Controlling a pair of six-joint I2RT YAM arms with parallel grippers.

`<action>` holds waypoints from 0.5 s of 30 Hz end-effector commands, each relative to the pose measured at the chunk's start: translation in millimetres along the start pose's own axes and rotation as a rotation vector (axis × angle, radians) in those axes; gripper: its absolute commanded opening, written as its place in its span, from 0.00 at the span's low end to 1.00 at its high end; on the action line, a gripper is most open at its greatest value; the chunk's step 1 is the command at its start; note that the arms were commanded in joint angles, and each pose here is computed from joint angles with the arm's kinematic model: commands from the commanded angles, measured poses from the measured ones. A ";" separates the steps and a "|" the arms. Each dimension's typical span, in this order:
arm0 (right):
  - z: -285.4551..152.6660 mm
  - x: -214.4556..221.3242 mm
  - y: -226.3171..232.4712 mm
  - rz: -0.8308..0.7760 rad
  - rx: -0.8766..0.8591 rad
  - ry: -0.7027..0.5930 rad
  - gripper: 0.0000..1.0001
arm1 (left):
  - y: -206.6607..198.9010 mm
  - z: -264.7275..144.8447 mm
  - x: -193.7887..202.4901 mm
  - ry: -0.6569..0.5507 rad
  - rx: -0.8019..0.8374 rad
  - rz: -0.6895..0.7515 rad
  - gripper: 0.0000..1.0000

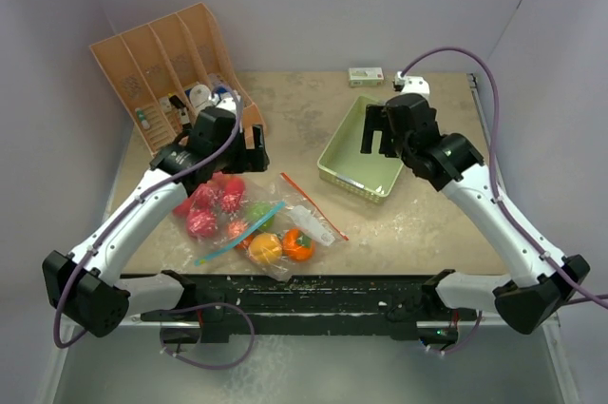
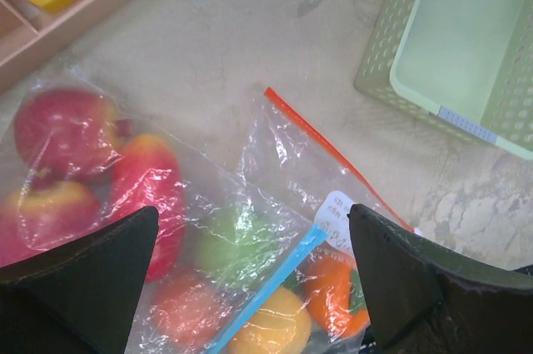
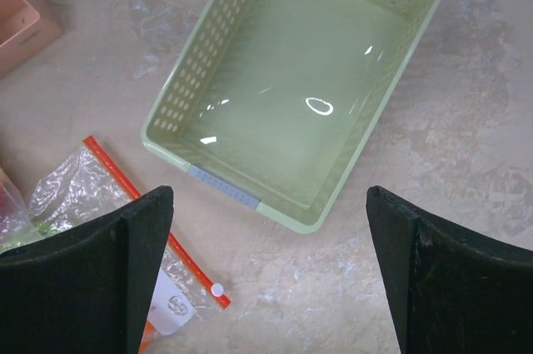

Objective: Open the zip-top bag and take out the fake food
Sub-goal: Move the bin to the center of the board.

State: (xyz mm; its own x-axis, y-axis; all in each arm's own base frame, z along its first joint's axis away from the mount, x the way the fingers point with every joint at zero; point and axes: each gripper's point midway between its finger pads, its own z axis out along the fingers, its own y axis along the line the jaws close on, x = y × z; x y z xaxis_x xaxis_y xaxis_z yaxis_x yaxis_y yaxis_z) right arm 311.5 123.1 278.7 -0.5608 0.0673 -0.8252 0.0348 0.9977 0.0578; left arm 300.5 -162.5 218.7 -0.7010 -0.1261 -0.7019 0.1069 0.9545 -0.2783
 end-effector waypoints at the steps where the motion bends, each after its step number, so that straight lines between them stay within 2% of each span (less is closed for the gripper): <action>1: 8.8 11.3 18.0 0.029 -0.071 0.054 0.99 | -13.3 3.7 18.1 0.060 0.058 0.013 0.99; 3: 14.6 19.6 27.4 0.043 -0.107 0.091 0.97 | -18.1 6.9 25.1 0.075 0.051 0.031 0.99; 5: 23.7 29.6 33.8 0.062 -0.134 0.137 0.87 | -24.1 8.5 31.1 0.086 0.042 0.053 0.99; 6: 28.4 34.7 35.5 0.072 -0.141 0.163 0.78 | -26.5 8.9 33.5 0.093 0.037 0.063 0.99; 7: 33.2 39.3 35.2 0.083 -0.136 0.189 0.64 | -29.5 8.7 36.1 0.102 0.035 0.074 0.99; 9: 42.4 45.4 28.3 0.098 -0.101 0.227 0.48 | -34.9 8.0 41.5 0.115 0.027 0.099 0.99; 11: 52.9 49.4 13.6 0.114 -0.047 0.254 0.37 | -38.2 7.1 48.4 0.131 0.013 0.125 0.99; 13: 65.8 51.6 -9.0 0.154 0.008 0.285 0.35 | -40.7 7.5 53.0 0.138 0.002 0.136 0.99; 15: 75.4 51.8 -20.0 0.182 0.017 0.308 0.40 | -46.4 10.7 49.8 0.121 0.005 0.120 0.99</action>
State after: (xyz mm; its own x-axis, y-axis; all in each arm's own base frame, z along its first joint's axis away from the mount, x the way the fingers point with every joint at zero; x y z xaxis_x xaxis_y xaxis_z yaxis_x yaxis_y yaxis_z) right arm 334.0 132.3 195.8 -0.7637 0.1561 -0.6264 0.0856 0.9862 0.1414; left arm 259.0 -208.8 172.4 -0.7931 0.0701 -0.6051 0.2309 0.9538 -0.1921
